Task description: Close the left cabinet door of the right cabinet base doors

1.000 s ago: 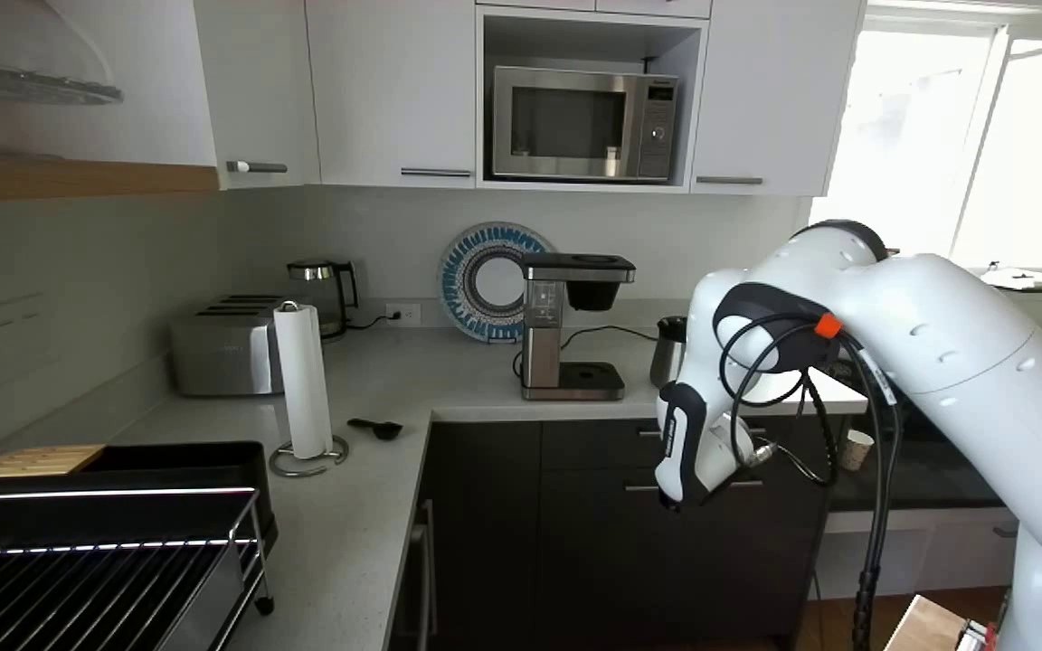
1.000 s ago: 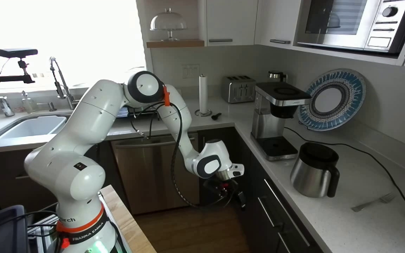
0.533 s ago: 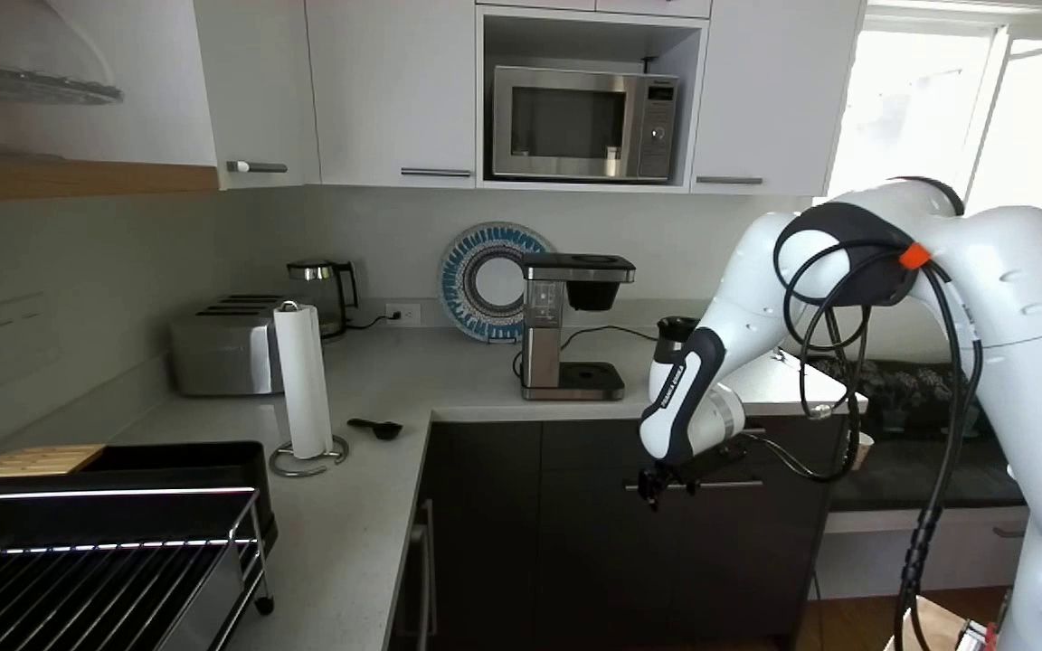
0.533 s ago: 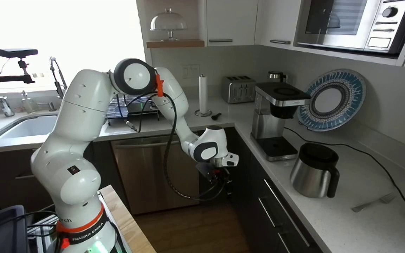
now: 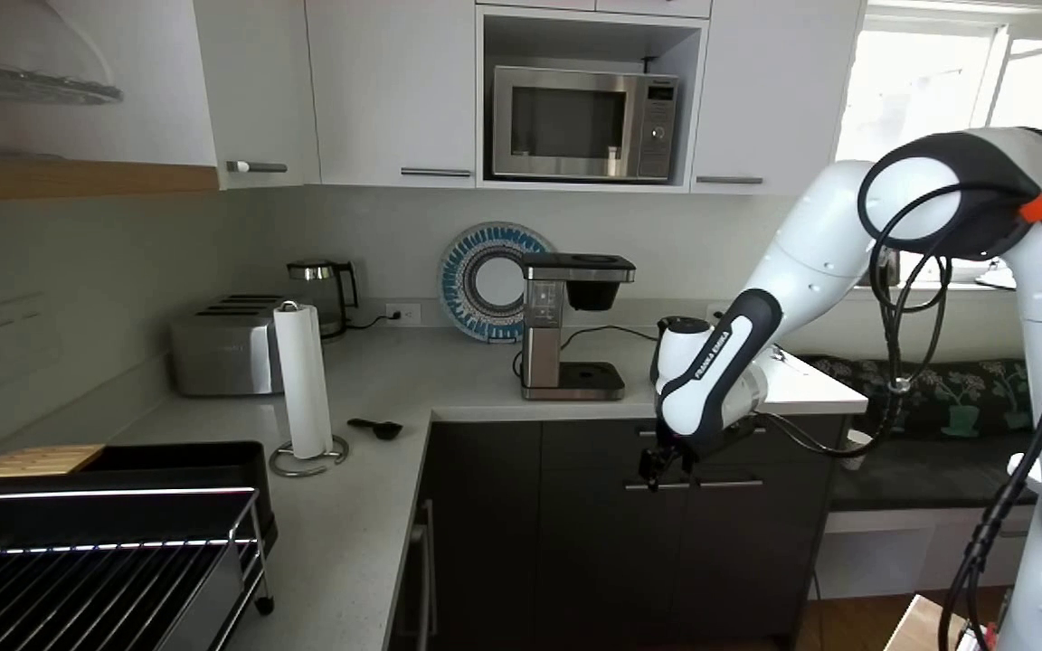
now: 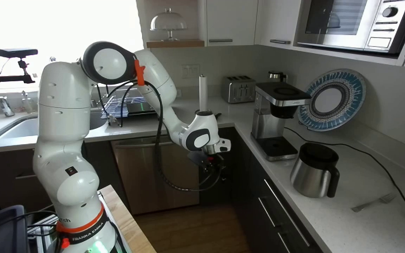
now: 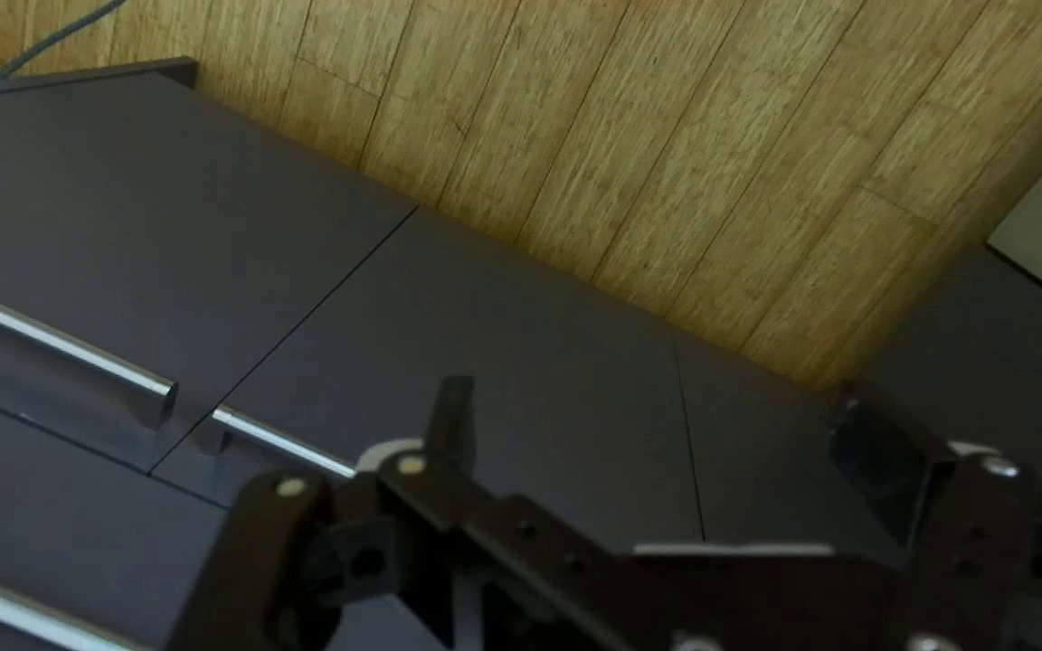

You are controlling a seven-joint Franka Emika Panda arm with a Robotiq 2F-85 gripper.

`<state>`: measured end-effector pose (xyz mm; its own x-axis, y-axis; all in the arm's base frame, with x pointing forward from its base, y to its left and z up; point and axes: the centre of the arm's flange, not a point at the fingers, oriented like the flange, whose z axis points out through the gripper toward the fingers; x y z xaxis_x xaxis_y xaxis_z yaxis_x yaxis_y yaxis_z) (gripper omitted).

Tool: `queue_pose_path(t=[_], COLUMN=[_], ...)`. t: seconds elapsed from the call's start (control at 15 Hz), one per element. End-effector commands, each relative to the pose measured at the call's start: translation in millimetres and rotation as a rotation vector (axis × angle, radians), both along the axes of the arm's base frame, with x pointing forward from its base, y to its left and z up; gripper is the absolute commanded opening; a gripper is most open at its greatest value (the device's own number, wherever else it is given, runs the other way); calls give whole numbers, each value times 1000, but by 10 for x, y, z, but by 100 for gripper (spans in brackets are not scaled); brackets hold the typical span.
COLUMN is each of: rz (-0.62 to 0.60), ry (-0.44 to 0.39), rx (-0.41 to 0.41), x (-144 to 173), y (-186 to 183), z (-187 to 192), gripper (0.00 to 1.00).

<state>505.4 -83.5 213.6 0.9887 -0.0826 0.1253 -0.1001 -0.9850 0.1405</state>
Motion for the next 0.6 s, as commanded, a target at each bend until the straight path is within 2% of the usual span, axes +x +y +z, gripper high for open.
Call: queue_pose_path(t=[0.0, 0.2, 0.27, 0.53], rz=[92, 143, 109, 114], ry=[-14, -59, -55, -65], rx=[12, 41, 13, 16], x=[-288, -330, -156, -157], y=[36, 26, 57, 50], z=[403, 619, 445, 495], gripper=[100, 100, 100, 100])
